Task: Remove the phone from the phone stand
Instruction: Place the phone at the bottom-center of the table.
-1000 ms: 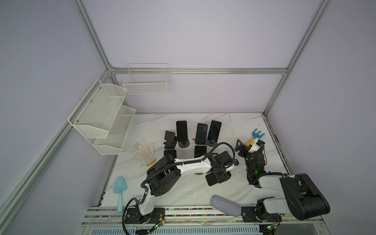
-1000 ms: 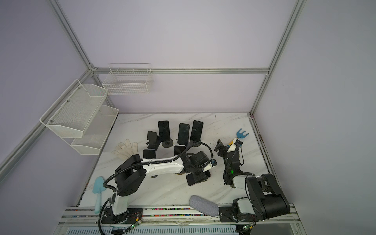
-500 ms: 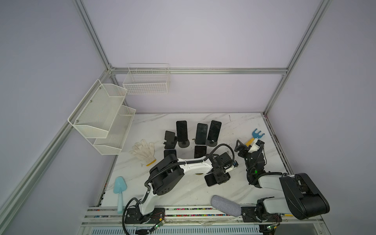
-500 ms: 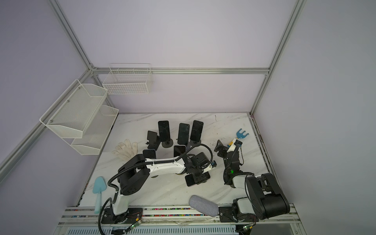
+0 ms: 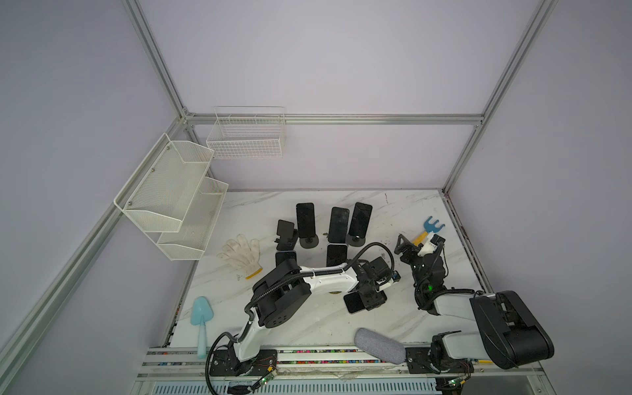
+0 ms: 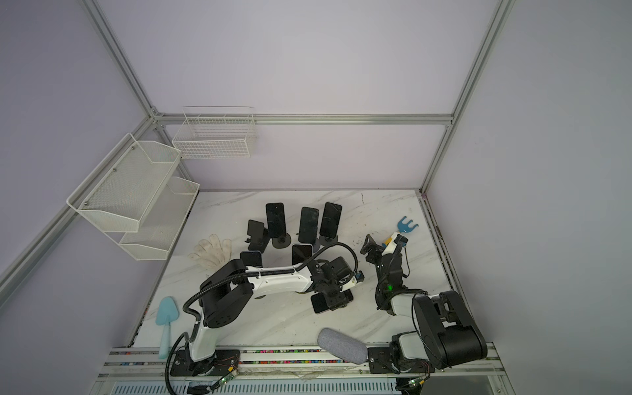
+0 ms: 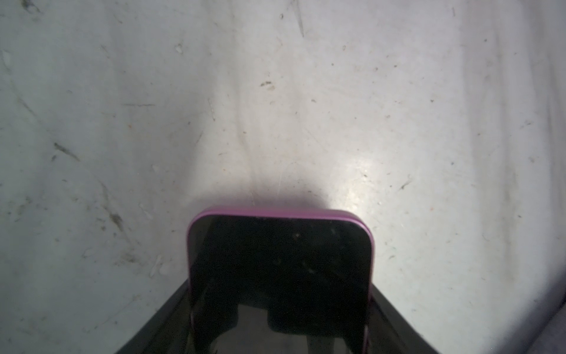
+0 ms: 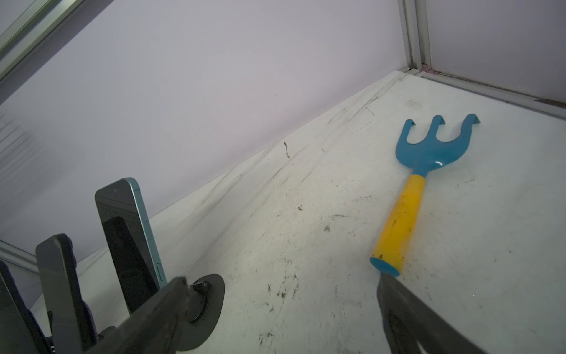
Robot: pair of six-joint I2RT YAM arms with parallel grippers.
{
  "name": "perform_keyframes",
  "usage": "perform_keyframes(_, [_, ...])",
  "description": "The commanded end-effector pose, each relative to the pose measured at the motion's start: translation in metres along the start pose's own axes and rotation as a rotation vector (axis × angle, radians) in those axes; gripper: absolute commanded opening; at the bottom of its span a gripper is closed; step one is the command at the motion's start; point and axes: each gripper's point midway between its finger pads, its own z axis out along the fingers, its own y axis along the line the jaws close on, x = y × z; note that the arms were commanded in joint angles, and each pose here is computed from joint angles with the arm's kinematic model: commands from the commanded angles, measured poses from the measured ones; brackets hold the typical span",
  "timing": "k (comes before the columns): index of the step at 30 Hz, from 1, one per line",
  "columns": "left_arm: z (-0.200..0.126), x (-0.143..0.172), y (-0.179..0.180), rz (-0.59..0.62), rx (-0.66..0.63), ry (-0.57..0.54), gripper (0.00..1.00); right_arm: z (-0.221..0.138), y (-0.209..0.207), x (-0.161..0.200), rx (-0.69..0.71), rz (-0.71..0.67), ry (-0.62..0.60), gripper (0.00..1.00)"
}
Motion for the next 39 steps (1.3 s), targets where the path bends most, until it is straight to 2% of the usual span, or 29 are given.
perform_keyframes(1, [0.007,0.005,-0.005,0.008,0.033,0.046,0.65,0.001,0.003,-0.009,-0.010,0.009,-0.034,0.97])
perform_keyframes(8, [0.003,-0.008,-0.004,-0.003,0.030,0.028,0.68,-0.004,0.009,-0.009,-0.053,-0.004,-0.042,0.97])
perform_keyframes(18, [-0.002,-0.020,-0.013,0.014,0.037,0.009,0.80,-0.003,0.011,-0.008,-0.065,-0.004,-0.039,0.97])
perform_keyframes(26, [-0.010,-0.031,-0.017,0.007,0.058,-0.011,0.82,-0.005,0.013,-0.008,-0.081,-0.010,-0.039,0.97])
perform_keyframes(31, [-0.051,-0.055,-0.019,0.010,0.060,-0.088,0.83,-0.006,0.011,-0.010,-0.070,-0.005,-0.047,0.97])
perform_keyframes(39, [-0.158,-0.101,-0.008,0.032,-0.045,-0.313,0.93,-0.002,0.016,-0.006,-0.086,-0.020,-0.017,0.97])
